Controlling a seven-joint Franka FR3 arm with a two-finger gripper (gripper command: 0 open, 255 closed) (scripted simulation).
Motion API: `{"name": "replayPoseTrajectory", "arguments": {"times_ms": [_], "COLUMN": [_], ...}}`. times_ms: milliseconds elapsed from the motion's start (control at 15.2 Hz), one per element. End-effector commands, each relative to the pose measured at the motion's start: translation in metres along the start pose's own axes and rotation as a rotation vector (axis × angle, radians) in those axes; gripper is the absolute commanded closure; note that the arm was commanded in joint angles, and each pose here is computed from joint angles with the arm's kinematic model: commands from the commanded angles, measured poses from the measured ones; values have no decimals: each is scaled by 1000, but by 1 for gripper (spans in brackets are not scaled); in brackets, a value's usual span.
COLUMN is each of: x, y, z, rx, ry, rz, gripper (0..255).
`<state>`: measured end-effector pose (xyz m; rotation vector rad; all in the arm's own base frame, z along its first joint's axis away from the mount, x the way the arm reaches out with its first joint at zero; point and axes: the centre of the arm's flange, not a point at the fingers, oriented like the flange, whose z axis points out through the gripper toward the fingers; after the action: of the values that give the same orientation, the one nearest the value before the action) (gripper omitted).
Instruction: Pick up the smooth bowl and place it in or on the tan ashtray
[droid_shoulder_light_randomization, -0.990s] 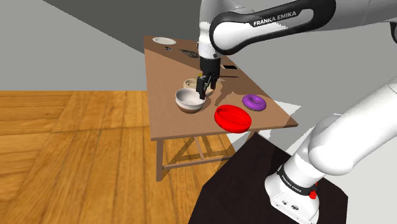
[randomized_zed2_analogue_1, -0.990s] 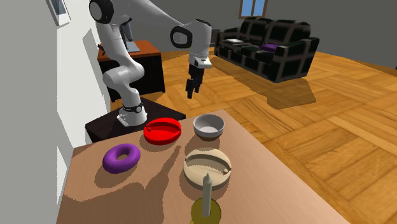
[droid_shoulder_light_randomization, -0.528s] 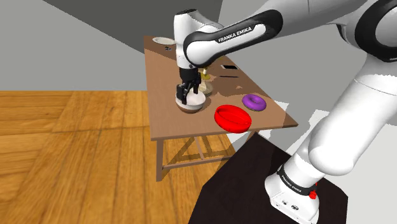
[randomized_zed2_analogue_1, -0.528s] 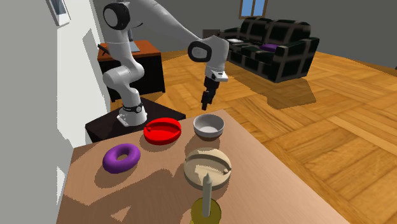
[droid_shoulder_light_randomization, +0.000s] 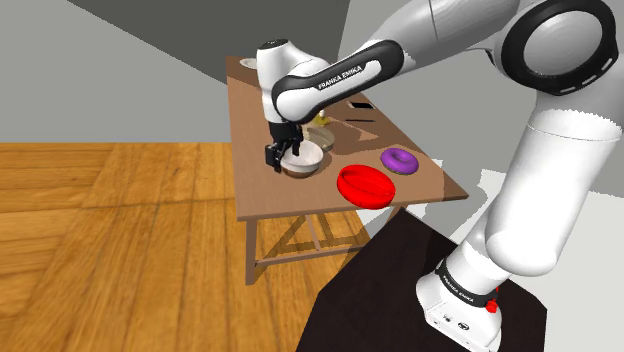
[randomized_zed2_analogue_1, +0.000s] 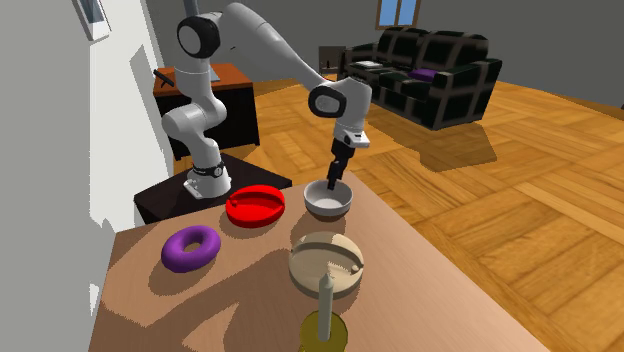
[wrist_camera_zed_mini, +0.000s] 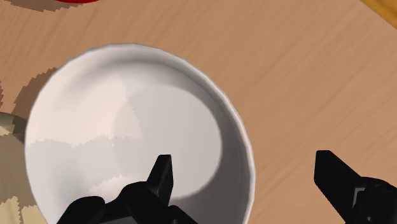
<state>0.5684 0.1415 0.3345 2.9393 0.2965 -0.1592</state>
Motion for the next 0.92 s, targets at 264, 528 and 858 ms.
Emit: {"name": "replayPoseTrajectory", "arguments": {"times_ms": [264,528,858], "x": [1,1,1], "y": [-1,-1,-1], "z": [19,19,19], "rx": [0,0,0], "ry": [0,0,0], "rz": [0,0,0], "gripper": [0,0,255]}}
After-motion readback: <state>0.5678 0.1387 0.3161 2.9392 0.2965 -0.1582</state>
